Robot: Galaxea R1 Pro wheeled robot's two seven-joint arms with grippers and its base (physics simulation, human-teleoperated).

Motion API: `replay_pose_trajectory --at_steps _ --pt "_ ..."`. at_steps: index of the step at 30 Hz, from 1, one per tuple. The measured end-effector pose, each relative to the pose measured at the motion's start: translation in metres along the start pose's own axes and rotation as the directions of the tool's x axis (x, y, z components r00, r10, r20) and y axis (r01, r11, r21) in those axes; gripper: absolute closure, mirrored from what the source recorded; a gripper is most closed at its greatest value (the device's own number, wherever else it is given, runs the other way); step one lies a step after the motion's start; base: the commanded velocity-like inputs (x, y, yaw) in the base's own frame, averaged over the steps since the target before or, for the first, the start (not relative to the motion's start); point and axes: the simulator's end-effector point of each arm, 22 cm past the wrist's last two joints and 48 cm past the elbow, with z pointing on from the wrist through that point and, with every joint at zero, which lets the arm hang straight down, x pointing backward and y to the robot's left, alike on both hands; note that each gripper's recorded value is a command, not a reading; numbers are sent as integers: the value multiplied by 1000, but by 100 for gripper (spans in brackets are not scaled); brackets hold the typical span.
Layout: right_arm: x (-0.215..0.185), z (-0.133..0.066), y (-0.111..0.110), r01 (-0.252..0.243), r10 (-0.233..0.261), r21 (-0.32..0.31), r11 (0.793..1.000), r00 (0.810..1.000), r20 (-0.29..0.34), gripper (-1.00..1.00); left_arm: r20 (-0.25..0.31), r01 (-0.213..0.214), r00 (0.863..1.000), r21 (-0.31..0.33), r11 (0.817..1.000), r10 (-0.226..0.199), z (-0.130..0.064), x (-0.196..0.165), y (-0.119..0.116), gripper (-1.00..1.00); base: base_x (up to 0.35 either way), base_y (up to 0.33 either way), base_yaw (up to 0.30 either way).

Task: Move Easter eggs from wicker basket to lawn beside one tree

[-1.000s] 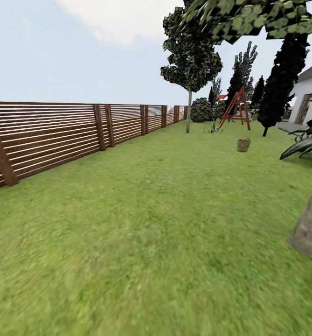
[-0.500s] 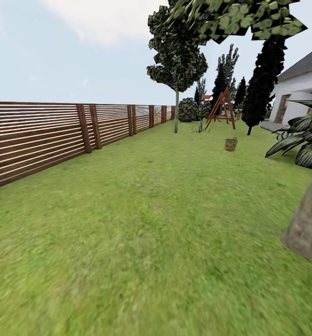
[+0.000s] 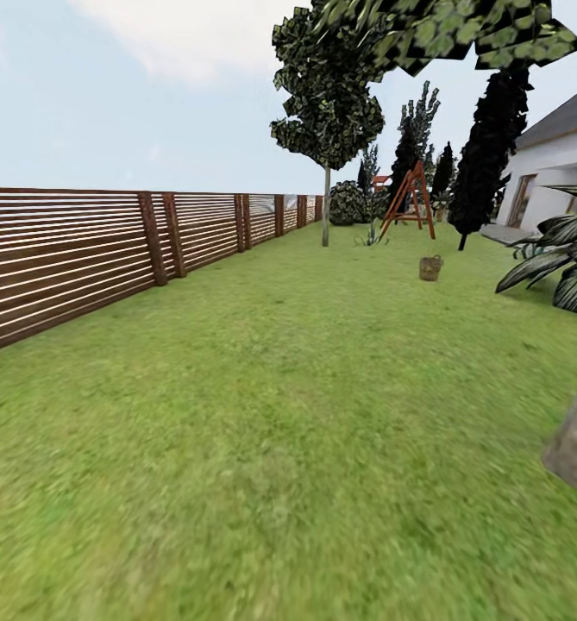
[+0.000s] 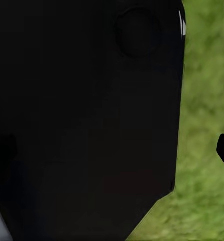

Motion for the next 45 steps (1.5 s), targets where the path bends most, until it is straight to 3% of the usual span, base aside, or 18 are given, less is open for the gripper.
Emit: replay_pose_trajectory --at_steps 45 --pt "0 0 1 2 -2 -2 1000 1000 0 -100 18 -2 1000 0 1000 2 0 -4 0 -100 326 153 -245"
